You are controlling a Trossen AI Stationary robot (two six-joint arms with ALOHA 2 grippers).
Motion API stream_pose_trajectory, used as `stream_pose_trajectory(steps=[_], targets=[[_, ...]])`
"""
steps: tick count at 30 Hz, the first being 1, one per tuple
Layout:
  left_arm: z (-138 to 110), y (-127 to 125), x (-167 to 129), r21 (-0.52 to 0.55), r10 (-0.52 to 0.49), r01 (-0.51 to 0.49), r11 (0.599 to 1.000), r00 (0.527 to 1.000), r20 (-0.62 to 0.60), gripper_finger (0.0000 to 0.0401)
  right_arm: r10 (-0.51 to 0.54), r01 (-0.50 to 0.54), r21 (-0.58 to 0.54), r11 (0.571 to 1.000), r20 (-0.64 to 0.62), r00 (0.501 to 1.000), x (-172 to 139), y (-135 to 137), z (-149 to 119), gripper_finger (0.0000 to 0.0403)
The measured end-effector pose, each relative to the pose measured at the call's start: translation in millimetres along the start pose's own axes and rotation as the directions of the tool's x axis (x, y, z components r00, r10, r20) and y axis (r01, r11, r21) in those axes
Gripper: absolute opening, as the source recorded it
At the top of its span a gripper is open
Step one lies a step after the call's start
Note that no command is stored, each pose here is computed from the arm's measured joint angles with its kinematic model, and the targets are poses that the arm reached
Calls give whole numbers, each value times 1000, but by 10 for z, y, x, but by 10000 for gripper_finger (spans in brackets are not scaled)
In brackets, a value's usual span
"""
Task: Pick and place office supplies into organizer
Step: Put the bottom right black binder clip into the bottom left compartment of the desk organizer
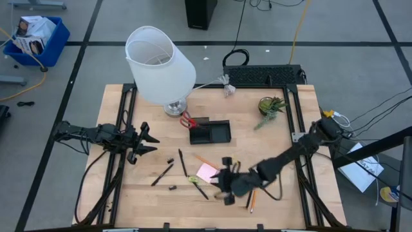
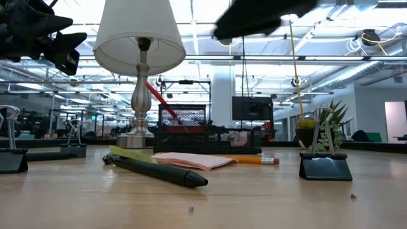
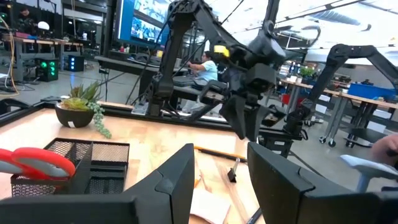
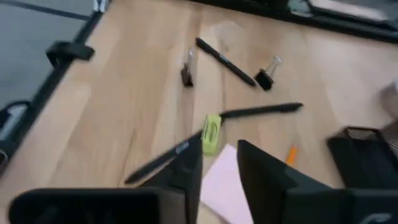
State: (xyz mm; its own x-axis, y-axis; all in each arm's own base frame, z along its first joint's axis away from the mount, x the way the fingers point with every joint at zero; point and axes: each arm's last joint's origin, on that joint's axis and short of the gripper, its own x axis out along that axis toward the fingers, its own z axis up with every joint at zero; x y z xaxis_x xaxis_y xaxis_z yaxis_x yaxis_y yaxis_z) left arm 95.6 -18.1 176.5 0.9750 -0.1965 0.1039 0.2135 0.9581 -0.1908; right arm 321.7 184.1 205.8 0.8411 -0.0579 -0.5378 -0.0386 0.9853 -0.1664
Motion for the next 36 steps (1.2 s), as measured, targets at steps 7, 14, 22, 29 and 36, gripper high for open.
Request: stream_pose_trajectory(steps=[7, 14, 22, 29, 36], targets=[[1, 0, 0, 0, 0, 0, 1000, 1000, 1, 152, -132, 133, 97, 986, -7, 991, -98, 162, -435, 186], [0, 0, 0, 0, 0, 0, 1000, 1000, 0, 152, -58, 66, 162, 985, -54, 997, -157, 251, -716, 221], [1, 0, 0, 0, 0, 0, 1000, 1000, 1, 152, -34, 33, 190, 981, -1, 999, -226, 352, -767, 209], [1, 0, 0, 0, 0, 0, 1000, 1000, 1, 152, -23, 26, 220, 975, -15, 1000, -260, 386, -832, 206], [1, 0, 0, 0, 0, 0, 1000, 1000, 1, 152, -28, 42, 281, 959, -53, 998, -269, 348, -1025, 206]])
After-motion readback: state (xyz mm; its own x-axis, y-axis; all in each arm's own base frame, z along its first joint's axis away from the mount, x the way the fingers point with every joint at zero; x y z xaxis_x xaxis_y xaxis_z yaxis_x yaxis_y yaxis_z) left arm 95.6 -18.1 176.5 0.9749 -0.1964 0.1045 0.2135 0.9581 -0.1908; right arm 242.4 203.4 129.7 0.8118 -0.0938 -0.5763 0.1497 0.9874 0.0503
